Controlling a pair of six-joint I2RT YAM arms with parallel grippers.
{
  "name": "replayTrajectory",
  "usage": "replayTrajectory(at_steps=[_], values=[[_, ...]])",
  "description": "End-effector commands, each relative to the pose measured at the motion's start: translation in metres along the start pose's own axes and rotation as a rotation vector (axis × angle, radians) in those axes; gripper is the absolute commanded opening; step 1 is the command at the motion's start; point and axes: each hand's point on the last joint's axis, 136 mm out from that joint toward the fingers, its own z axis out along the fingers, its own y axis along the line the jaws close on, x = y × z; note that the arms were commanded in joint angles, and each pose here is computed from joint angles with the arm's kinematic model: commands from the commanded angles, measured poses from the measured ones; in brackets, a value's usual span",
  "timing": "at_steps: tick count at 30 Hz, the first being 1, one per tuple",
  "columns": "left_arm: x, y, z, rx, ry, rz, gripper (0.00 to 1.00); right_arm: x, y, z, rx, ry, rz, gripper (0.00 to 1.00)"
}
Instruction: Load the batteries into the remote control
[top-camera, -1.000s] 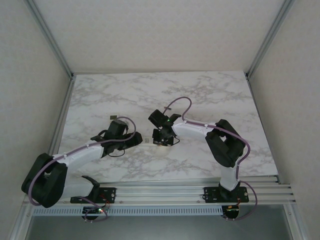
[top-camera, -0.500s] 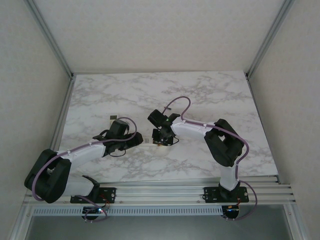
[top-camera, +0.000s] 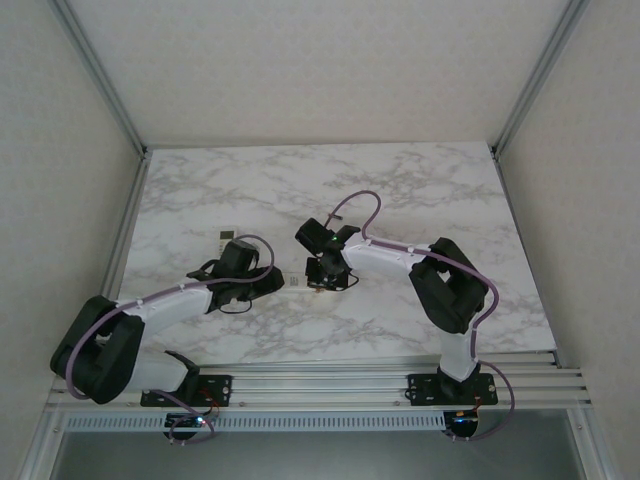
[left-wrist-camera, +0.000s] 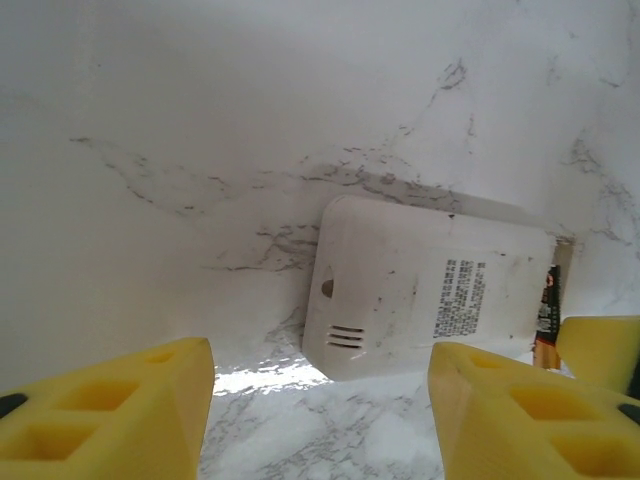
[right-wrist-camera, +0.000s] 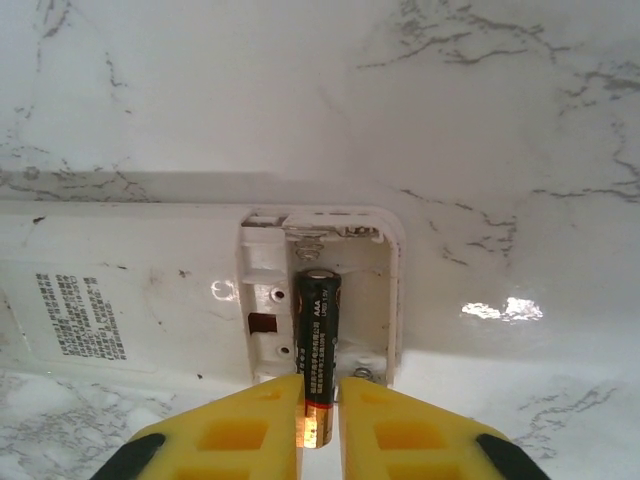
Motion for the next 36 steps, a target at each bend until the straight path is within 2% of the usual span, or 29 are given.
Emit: replayTrajectory(at_steps=[1,16,24,30,36], values=[[0.0,-0.004,0.004,0.015,0.006,0.016,0.57,-0.001,0.005,0.001,-0.008,-0.009,-0.015,0.14],[0.007,0.002,0.015,-0.005,0.036,0.02,0.54,0.002,-0.007,0.023,0.046,0.013,-0.03,0.12],[0.007,0.005,0.019,-0.018,0.036,0.027,0.53,-0.009,-0.005,0.038,0.063,-0.008,-0.054,0.11],[0.003,0.01,0.026,-0.055,0.029,0.046,0.49,-0.028,-0.007,0.05,0.08,-0.103,-0.142,0.11],[-0.001,0.007,0.025,-0.052,0.017,0.049,0.48,-0.047,0.014,0.047,-0.007,-0.216,-0.236,0.12]])
